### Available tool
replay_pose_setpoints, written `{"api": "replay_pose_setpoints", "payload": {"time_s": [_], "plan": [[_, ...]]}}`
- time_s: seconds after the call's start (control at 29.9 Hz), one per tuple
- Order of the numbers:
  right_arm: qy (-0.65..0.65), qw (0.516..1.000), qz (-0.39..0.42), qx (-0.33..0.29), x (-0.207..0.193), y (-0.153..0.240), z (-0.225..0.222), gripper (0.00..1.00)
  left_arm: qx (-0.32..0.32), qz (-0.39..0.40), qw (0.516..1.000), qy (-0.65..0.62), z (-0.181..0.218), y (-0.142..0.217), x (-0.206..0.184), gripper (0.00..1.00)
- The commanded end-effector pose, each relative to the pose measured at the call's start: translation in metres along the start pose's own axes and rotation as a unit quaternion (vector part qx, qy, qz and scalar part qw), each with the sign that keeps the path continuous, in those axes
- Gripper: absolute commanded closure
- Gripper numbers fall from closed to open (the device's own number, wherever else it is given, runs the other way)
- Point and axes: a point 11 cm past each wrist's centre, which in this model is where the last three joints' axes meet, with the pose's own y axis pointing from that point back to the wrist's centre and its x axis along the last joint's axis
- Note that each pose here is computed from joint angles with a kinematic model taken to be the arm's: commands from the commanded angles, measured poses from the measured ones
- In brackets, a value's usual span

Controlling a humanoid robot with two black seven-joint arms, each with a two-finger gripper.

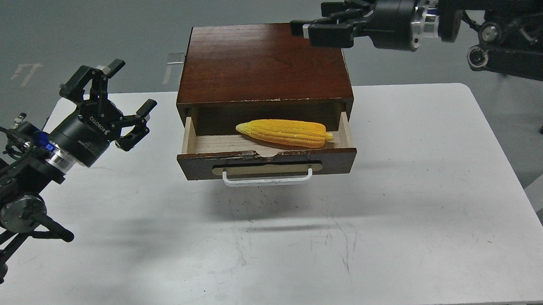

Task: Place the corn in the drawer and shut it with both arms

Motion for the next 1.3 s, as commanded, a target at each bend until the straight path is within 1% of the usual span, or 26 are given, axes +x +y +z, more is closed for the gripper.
{"api": "replay_pose_setpoints", "payload": {"time_s": [0.0,0.03,0.1,0.2,0.27,0.3,0.33,0.4,0.47,0.5,0.57,0.6,0.67,0.74,0.8,0.84,0.87,0.9,1.0,1.07,1.1,1.14,1.17,1.2,1.27], "plan": [[-0.141,0.986,0.076,-0.043,-0.011,0.028,0.04,0.04,0.001,0.0,1.0,0.001,-0.002,0.0,-0.001,0.0],[-0.17,0.98,0.087,-0.051,-0.018,0.032,0.048,0.04,0.001,0.0,1.0,0.002,-0.002,0.0,-0.001,0.0],[-0.27,0.95,0.133,-0.078,-0.045,0.05,0.074,0.04,0.001,-0.001,1.0,0.003,-0.003,0.0,-0.001,0.0],[-0.332,0.925,0.156,-0.096,-0.07,0.062,0.089,0.04,0.002,-0.001,1.0,0.004,-0.004,0.0,-0.002,0.0],[-0.4,0.89,0.184,-0.114,-0.1,0.073,0.103,0.04,0.002,-0.001,1.0,0.004,-0.005,0.0,-0.002,0.0],[-0.417,0.881,0.19,-0.121,-0.108,0.077,0.108,0.04,0.003,-0.001,1.0,0.003,-0.005,0.0,-0.002,0.0],[-0.454,0.858,0.204,-0.128,-0.121,0.081,0.114,0.04,0.004,-0.001,1.0,0.003,-0.005,0.001,-0.002,0.0],[-0.494,0.83,0.223,-0.131,-0.131,0.086,0.119,0.04,0.004,-0.001,1.0,0.003,-0.005,0.001,-0.002,0.0],[-0.558,0.779,0.252,-0.136,-0.147,0.098,0.131,0.04,0.005,0.002,1.0,0.001,-0.005,0.002,0.001,0.0],[-0.569,0.769,0.257,-0.137,-0.15,0.102,0.134,0.04,0.006,0.004,1.0,0.0,-0.005,0.002,0.002,0.0],[-0.601,0.744,0.256,-0.139,-0.17,0.108,0.139,0.04,0.007,0.005,1.0,-0.001,-0.005,0.003,0.003,0.0],[-0.601,0.744,0.256,-0.139,-0.17,0.108,0.139,0.04,0.007,0.005,1.0,-0.001,-0.005,0.003,0.003,0.0],[-0.622,0.734,0.239,-0.133,-0.188,0.099,0.133,0.04,0.009,0.006,1.0,-0.003,-0.005,0.004,0.004,0.0],[-0.628,0.73,0.233,-0.136,-0.198,0.098,0.131,0.04,0.007,0.006,1.0,-0.006,-0.002,0.004,0.004,0.0],[-0.629,0.729,0.231,-0.137,-0.201,0.098,0.131,0.04,0.006,0.003,1.0,-0.012,0.002,0.002,0.005,0.0],[-0.629,0.729,0.231,-0.137,-0.201,0.098,0.131,0.04,0.006,-0.004,1.0,-0.03,0.011,0.0,0.005,0.0],[-0.63,0.729,0.231,-0.137,-0.201,0.097,0.13,0.04,0.001,-0.021,0.998,-0.067,0.031,-0.009,0.004,0.0],[-0.63,0.729,0.231,-0.137,-0.201,0.097,0.13,0.04,0.0,-0.034,0.996,-0.087,0.04,-0.015,0.0,0.0],[-0.629,0.729,0.232,-0.138,-0.201,0.097,0.131,0.04,-0.001,-0.116,0.974,-0.194,0.076,-0.04,-0.033,0.0],[-0.629,0.729,0.232,-0.139,-0.202,0.098,0.132,0.04,-0.004,-0.151,0.96,-0.236,0.088,-0.049,-0.05,0.0],[-0.629,0.729,0.232,-0.14,-0.203,0.098,0.132,0.04,-0.009,-0.189,0.943,-0.272,0.096,-0.057,-0.072,0.0],[-0.628,0.729,0.233,-0.141,-0.203,0.098,0.132,0.04,-0.01,-0.223,0.924,-0.309,0.099,-0.062,-0.091,0.0],[-0.628,0.729,0.233,-0.14,-0.202,0.098,0.132,0.04,-0.009,-0.241,0.913,-0.329,0.099,-0.064,-0.101,0.0],[-0.629,0.729,0.232,-0.141,-0.203,0.098,0.132,0.04,-0.006,-0.277,0.888,-0.367,0.095,-0.065,-0.12,0.0],[-0.629,0.729,0.232,-0.141,-0.203,0.098,0.132,0.04,-0.004,-0.314,0.858,-0.406,0.087,-0.065,-0.141,0.0]]}}
